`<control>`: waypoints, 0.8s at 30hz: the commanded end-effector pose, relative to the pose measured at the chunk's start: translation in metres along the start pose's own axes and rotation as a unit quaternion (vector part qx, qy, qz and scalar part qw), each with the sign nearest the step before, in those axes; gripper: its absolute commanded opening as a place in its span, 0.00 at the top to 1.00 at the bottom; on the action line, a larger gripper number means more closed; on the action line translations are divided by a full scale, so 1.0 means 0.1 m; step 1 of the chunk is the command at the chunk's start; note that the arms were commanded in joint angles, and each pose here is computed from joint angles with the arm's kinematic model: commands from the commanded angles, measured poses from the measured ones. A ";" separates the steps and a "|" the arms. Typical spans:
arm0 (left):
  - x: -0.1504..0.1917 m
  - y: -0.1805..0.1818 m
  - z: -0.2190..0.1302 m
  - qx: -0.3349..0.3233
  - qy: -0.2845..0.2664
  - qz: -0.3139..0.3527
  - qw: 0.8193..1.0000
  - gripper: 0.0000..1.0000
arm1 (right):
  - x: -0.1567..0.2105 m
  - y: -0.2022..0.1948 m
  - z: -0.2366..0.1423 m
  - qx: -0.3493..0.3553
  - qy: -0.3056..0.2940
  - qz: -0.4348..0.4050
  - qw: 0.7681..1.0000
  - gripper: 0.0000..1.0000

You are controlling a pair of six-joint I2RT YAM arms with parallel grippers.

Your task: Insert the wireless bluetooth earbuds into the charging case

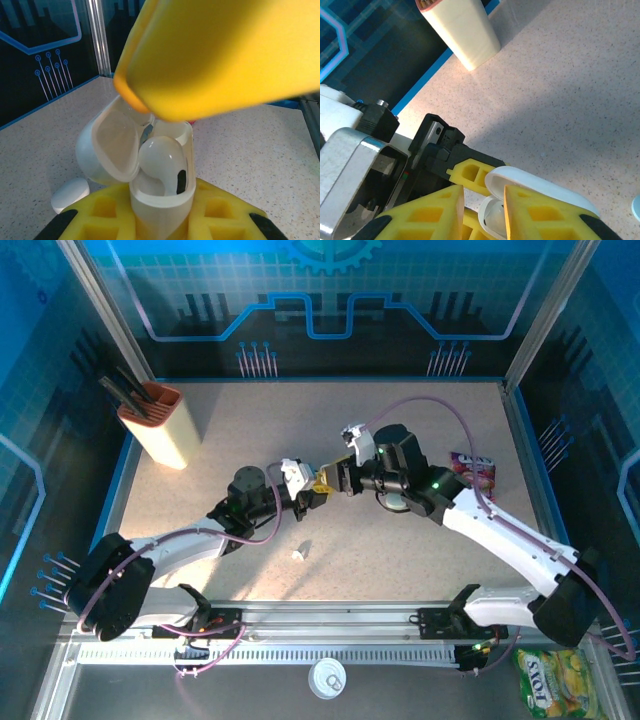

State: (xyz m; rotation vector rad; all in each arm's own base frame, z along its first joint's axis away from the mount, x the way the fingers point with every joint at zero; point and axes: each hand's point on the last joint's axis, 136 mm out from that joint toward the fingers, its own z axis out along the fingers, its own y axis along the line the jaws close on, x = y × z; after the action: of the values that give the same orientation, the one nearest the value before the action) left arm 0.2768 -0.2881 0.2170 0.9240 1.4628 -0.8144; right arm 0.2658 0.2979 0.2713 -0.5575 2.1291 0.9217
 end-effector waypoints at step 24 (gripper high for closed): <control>-0.04 0.00 -0.02 0.000 0.002 0.017 1.000 0.82 | 0.41 -0.18 0.12 0.090 0.151 0.036 0.984 0.86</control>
State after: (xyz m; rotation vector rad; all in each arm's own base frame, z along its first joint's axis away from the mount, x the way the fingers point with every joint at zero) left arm 0.2758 -0.2861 0.2016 0.9478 1.5221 -0.8027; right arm 0.2680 0.2960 0.2400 -0.5582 2.3873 0.7545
